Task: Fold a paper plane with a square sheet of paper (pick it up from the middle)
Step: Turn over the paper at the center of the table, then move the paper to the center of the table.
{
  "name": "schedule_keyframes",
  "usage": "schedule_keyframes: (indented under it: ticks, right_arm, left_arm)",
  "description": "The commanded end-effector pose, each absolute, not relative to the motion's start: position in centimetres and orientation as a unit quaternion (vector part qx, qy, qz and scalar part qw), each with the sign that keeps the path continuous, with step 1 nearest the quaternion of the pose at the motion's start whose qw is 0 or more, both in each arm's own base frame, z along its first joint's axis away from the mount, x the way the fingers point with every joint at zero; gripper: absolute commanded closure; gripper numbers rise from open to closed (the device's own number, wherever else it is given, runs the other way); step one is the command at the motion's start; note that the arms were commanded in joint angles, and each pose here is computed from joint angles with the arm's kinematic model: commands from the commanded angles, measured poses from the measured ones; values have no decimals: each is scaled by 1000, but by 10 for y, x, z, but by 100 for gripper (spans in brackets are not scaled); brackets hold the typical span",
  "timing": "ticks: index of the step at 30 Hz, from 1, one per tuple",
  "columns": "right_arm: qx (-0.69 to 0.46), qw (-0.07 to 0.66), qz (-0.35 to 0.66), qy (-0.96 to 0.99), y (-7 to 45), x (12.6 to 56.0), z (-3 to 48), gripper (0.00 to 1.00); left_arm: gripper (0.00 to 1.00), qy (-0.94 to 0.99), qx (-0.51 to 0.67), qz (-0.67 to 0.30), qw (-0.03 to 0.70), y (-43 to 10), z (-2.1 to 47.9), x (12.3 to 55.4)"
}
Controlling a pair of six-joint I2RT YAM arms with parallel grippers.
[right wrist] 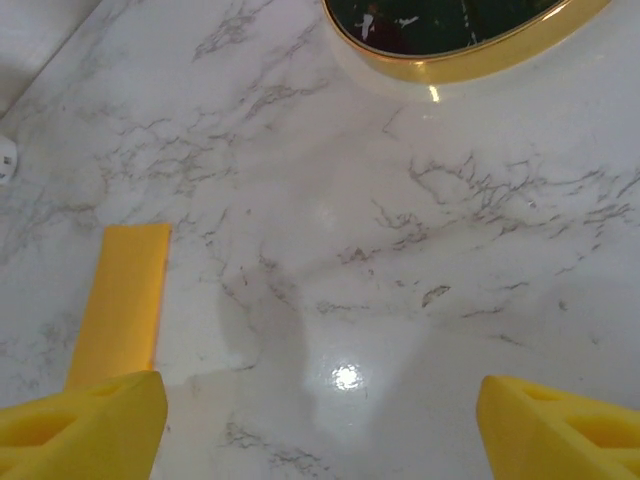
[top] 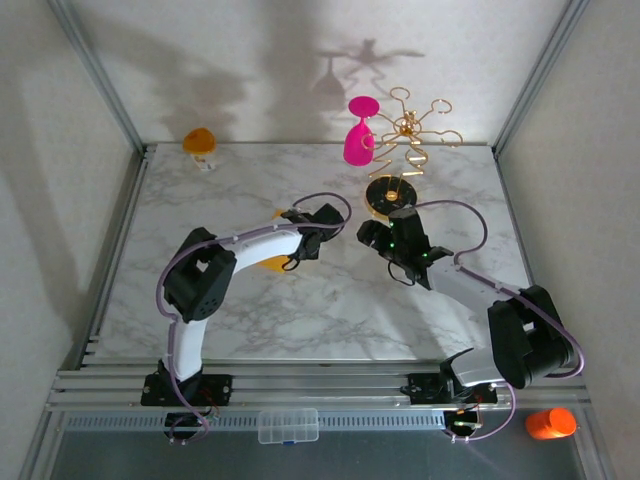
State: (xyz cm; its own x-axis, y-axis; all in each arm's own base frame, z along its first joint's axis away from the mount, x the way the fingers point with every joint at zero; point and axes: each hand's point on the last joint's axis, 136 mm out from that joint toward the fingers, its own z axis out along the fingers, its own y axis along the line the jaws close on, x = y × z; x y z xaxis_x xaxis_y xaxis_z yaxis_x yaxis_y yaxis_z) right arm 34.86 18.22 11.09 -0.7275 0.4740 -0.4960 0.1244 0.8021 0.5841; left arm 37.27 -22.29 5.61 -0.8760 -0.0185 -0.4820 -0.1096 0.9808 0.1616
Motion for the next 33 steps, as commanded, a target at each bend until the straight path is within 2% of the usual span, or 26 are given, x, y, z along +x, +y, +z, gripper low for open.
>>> schedule_keyframes:
  ticks: [1,6,14,17,19,21,28,33]
  right_arm:
    - [152,323,312,880,203,359,118,23]
    - [89,277,340,894,256,360,106,29]
    - [-30,199,362,910,370,339,78,45]
    - [-70,168,366,913,406,331,61,50]
    - [-96,151,361,915,426,327,49,53]
    - [-119,140,362,914,442,325,43,54]
    - [-148,103,330,927,447,319,10,56]
    - [-185,90,272,940,398,305,-12,56]
  left_arm:
    - [35,964,-70,-69,247,-243,90,381]
    - [29,937,-145,-166,270,-205,119,388]
    - [15,883,-307,-156,321,-82,127,376]
    - [9,865,-345,-162,327,-56,124,367]
    - [1,856,-361,-166,330,-45,122,362]
    - [1,853,-369,-167,330,-39,120,359]
    - [1,852,-372,-177,324,-37,116,358]
    - [1,862,-355,-181,315,-42,113,358]
